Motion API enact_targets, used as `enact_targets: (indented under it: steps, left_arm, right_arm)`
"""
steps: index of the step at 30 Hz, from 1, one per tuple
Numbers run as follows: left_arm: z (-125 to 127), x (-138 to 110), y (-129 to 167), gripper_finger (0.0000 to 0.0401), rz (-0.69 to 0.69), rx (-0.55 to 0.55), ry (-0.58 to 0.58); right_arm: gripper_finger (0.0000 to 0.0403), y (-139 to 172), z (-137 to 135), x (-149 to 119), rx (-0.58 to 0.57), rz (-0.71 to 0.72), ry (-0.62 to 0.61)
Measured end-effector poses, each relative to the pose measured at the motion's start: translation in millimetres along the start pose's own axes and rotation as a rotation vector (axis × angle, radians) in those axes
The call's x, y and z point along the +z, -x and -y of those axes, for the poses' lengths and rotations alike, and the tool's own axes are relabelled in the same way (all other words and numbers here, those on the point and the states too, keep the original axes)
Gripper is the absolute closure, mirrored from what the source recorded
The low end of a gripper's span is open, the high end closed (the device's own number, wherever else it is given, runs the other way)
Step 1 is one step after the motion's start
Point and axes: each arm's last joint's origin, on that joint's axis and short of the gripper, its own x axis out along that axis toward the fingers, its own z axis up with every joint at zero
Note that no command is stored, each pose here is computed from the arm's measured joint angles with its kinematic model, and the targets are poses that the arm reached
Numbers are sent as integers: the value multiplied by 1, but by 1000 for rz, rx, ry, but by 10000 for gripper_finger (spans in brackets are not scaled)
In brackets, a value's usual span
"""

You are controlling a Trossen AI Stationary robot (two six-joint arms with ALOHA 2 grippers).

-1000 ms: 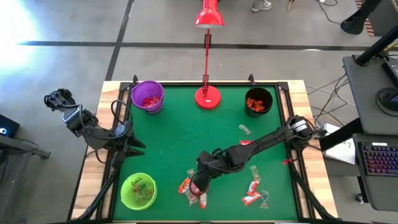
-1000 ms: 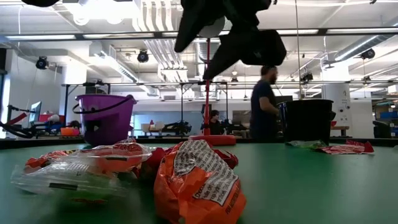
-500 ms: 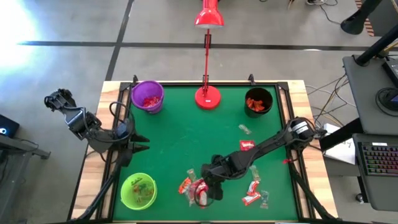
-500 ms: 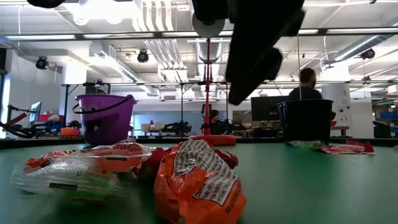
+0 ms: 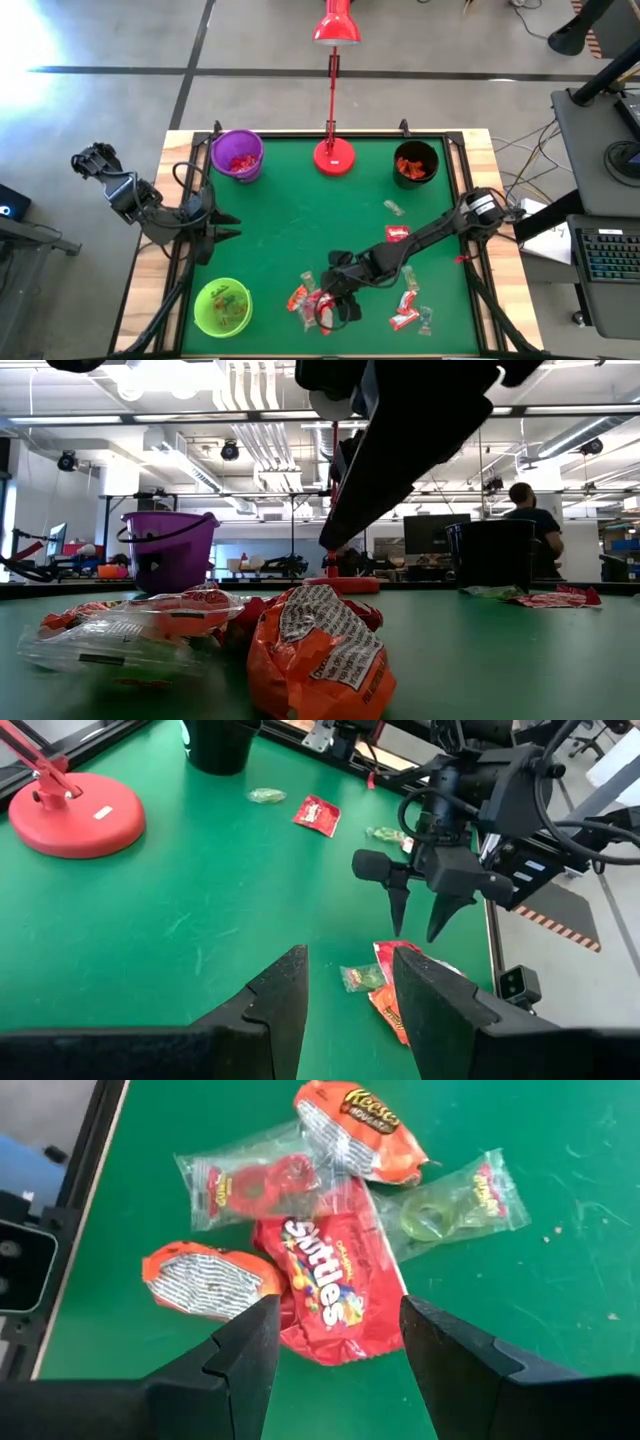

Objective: Sort candy
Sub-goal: Put the red candy into the violet bucket

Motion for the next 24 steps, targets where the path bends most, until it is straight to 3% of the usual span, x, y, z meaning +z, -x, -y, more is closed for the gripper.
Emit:
enact_targets:
  steps: [10,24]
  left_arm:
    - [0,0,0,271,4,-2,3]
    - [1,1,0,271,6,-1,3]
  right_arm:
    - [202,-8,3,-8,56,49,16]
    - [202,-37,8,-20,52,7,4]
